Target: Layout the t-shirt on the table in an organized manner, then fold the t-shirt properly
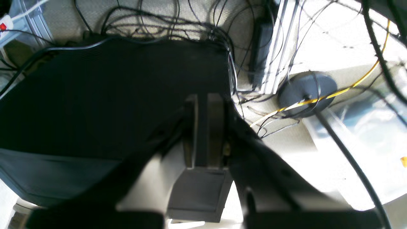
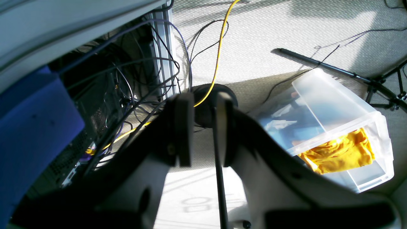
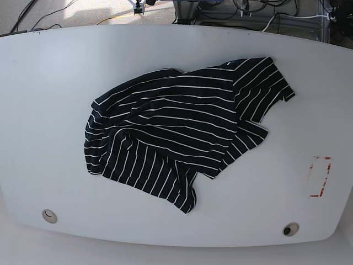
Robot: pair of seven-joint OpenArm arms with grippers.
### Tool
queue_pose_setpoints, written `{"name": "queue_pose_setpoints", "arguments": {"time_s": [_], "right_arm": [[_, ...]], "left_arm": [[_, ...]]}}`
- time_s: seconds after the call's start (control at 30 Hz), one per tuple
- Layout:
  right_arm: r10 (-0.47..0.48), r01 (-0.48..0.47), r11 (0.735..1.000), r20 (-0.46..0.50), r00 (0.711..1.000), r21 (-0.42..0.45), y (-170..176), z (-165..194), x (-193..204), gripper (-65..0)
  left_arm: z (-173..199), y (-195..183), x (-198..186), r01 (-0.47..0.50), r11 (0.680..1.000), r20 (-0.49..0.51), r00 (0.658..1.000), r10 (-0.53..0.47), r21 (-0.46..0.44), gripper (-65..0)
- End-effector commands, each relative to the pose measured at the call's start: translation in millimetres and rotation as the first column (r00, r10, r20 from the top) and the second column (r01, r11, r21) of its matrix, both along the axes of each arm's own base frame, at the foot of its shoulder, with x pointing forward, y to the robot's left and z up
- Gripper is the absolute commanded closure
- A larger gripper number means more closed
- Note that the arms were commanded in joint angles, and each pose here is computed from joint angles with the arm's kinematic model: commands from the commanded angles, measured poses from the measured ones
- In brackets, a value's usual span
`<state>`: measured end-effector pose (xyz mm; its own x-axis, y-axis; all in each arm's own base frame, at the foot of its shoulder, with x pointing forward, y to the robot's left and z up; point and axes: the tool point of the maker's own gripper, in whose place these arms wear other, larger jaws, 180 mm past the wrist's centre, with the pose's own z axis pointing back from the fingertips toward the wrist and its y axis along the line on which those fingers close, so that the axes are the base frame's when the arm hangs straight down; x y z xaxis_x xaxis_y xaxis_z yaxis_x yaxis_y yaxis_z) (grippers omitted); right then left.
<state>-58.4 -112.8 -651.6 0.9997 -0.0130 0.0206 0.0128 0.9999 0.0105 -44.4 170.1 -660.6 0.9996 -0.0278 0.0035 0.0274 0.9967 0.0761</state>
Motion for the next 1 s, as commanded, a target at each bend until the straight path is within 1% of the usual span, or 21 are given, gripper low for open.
{"name": "queue_pose_setpoints", "arguments": {"time_s": [0.0,0.3,0.43,0.63,0.7,0.97], "right_arm": [[0.001,-0.001,1.0,-0.006,1.0,-0.003,-0.4,0.7,-4.7,-11.9],[0.005,-0.005,1.0,-0.011,1.0,-0.004,-1.4,1.6,-10.3,-11.1],[0.011,-0.011,1.0,-0.01,1.0,-0.011,-8.8,2.8,-14.0,-10.4],[0.022,-0.022,0.999,0.006,1.0,-0.031,-20.9,7.7,-22.8,-9.8],[0.013,-0.013,0.999,-0.001,1.0,-0.031,-20.8,9.8,-28.9,-10.5],[0.018,-0.018,0.999,0.008,1.0,-0.048,-30.2,16.4,-36.1,-10.8]], "left_arm": [[0.8,2.8,-8.1,0.007,1.0,-0.014,1.0,-0.007,0.008,-4.7],[1.5,6.9,-11.9,0.001,1.0,-0.021,1.0,-0.001,0.015,-4.4],[2.6,12.6,-13.7,0.017,1.0,-0.015,1.0,-0.016,0.024,-4.4],[6.9,29.0,-13.7,0.029,0.998,0.015,0.999,-0.03,0.053,-4.0],[9.1,31.7,-19.8,0.038,0.998,0.018,0.999,-0.039,0.06,-3.2],[17.7,41.9,-17.9,0.065,0.994,0.068,0.995,-0.071,0.086,-3.4]]}}
